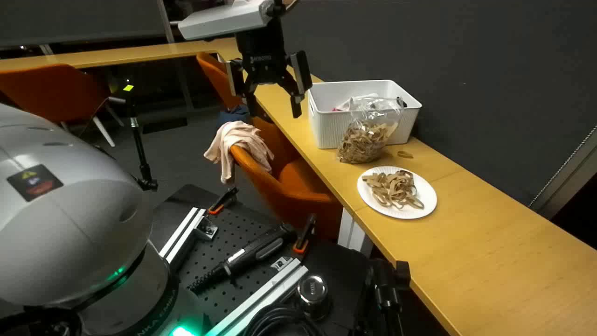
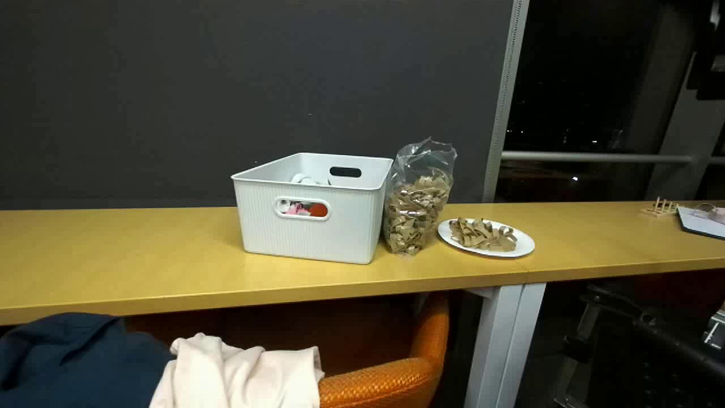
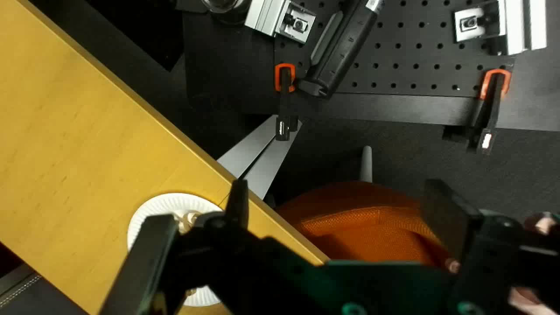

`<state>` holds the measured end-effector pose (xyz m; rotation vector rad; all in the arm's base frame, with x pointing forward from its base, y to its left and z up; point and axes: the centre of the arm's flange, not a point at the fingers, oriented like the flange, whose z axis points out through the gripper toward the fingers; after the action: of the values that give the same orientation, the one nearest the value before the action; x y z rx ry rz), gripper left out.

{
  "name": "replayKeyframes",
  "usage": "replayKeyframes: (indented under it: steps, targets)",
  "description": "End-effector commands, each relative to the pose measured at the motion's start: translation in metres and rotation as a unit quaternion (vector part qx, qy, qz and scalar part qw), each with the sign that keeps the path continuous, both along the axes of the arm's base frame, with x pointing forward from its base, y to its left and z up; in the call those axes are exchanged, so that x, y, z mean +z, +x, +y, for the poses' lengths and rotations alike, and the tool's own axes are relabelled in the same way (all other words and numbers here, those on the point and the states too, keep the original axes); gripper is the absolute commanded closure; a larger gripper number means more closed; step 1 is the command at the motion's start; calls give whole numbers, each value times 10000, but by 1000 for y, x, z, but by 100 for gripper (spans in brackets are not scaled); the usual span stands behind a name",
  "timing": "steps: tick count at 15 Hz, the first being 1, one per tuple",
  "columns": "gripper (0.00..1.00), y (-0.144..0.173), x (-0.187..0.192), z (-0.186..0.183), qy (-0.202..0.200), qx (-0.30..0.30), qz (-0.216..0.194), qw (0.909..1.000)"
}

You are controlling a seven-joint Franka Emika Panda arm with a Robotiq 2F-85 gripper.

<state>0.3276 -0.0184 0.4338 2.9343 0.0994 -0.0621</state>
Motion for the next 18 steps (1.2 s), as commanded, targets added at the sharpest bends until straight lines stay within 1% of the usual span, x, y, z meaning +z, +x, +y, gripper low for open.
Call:
replayKeyframes:
  steps: [1, 7, 8, 13, 14, 15, 18]
  targets:
    - [0, 0, 0, 0, 0, 0, -1, 10000]
    - [0, 0, 0, 0, 0, 0, -1, 10000]
    - [0, 5, 7, -4, 23, -24, 21, 10000]
    - [0, 24, 42, -47, -135, -155, 19, 9998]
    - [0, 31, 48, -59, -92, -151, 50, 9998]
    - [0, 39, 54, -74, 44, -112, 133, 9998]
    - [0, 62, 54, -119, 547, 135, 390, 9976]
